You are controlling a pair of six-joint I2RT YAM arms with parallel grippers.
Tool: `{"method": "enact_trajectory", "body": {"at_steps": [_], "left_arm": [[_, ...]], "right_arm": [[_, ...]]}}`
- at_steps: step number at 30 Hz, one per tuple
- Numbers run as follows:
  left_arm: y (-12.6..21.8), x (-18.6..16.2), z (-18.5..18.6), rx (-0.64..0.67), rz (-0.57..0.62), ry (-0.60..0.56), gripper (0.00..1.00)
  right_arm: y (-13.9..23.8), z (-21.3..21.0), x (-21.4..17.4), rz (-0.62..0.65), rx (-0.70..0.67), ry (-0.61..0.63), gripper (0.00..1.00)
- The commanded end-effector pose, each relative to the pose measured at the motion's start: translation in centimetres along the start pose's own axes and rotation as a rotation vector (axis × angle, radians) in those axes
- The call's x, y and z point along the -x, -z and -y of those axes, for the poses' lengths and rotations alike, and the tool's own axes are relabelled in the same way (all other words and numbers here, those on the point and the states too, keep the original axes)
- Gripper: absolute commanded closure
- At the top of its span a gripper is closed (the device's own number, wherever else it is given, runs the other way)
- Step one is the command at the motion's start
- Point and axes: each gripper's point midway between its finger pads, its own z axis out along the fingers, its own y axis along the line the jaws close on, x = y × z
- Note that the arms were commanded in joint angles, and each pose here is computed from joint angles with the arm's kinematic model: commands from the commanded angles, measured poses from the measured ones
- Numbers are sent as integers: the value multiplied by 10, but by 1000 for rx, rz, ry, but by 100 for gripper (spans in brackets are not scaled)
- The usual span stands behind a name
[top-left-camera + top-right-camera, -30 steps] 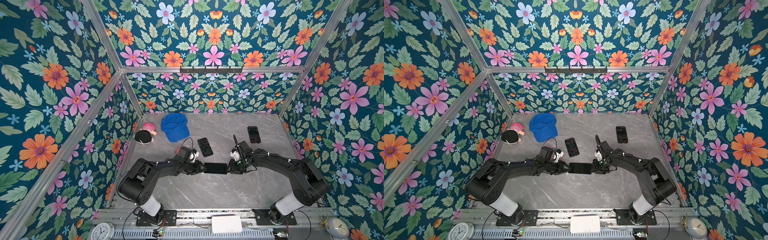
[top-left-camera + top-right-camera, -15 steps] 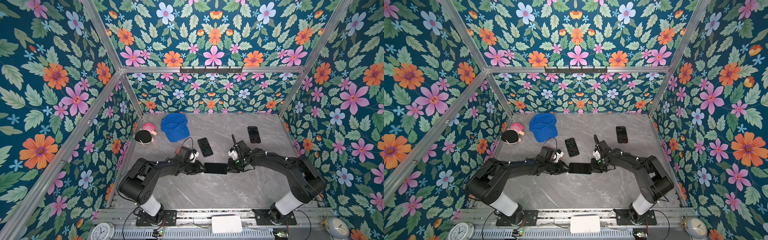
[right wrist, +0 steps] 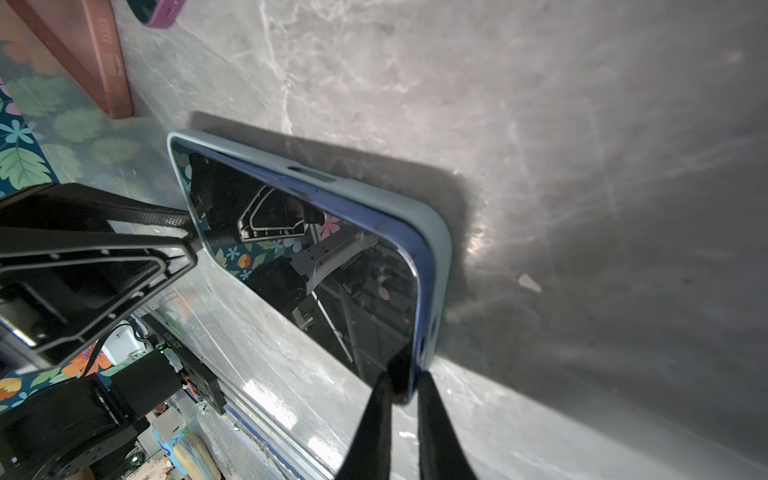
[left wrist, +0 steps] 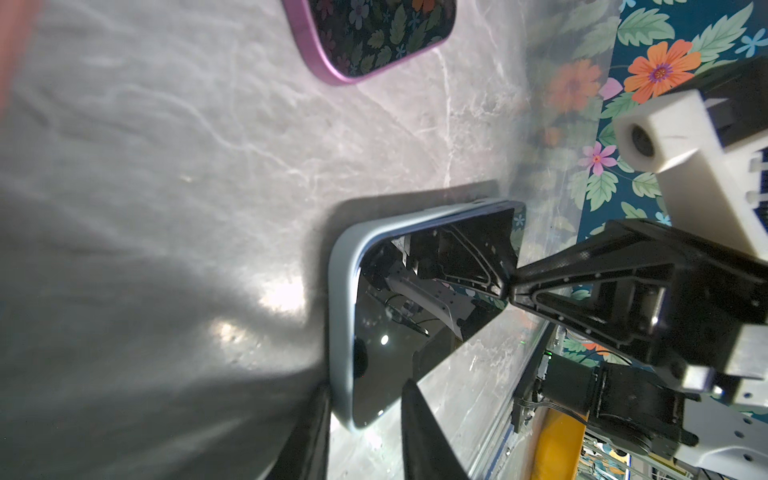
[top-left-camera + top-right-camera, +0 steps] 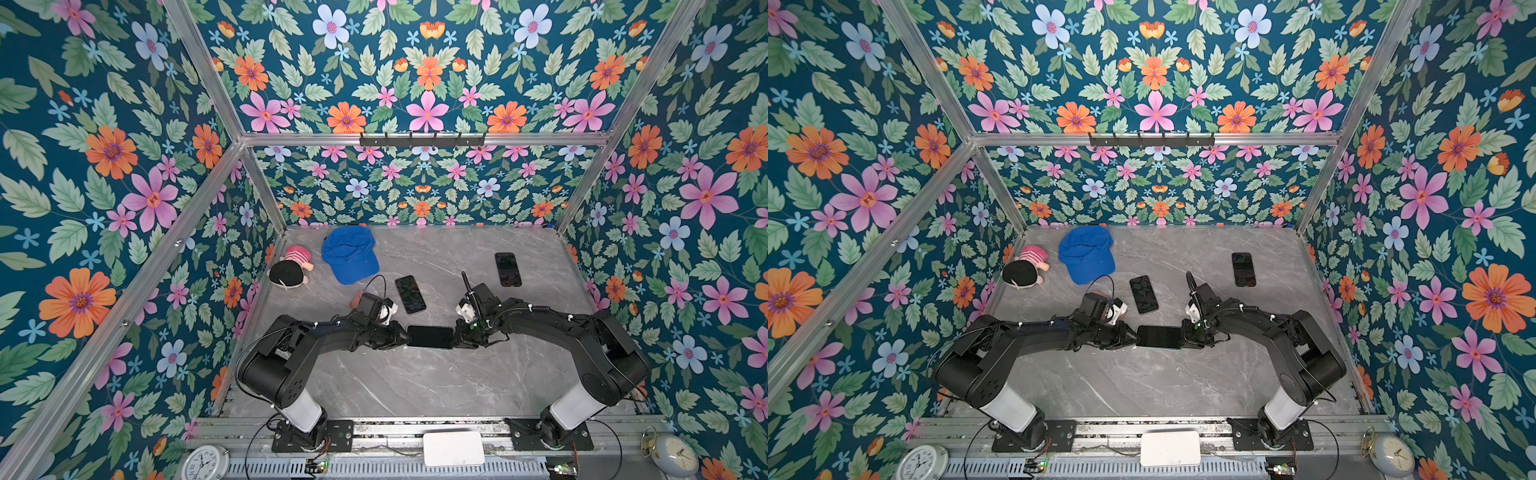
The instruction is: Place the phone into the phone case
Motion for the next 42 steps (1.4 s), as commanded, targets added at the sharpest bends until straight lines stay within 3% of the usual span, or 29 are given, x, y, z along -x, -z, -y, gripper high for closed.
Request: {"method": "enact_trajectory", "body": {"at_steps": [1,42], "left_arm": [[-3,-3,2,-12,-11,0,70],[-7,-7,7,-30,-14,-6,72]], "right_arm": [[-2,-13,1,-2,66,1,86],[-24,-25,-5,-34,117,-17,91]]}}
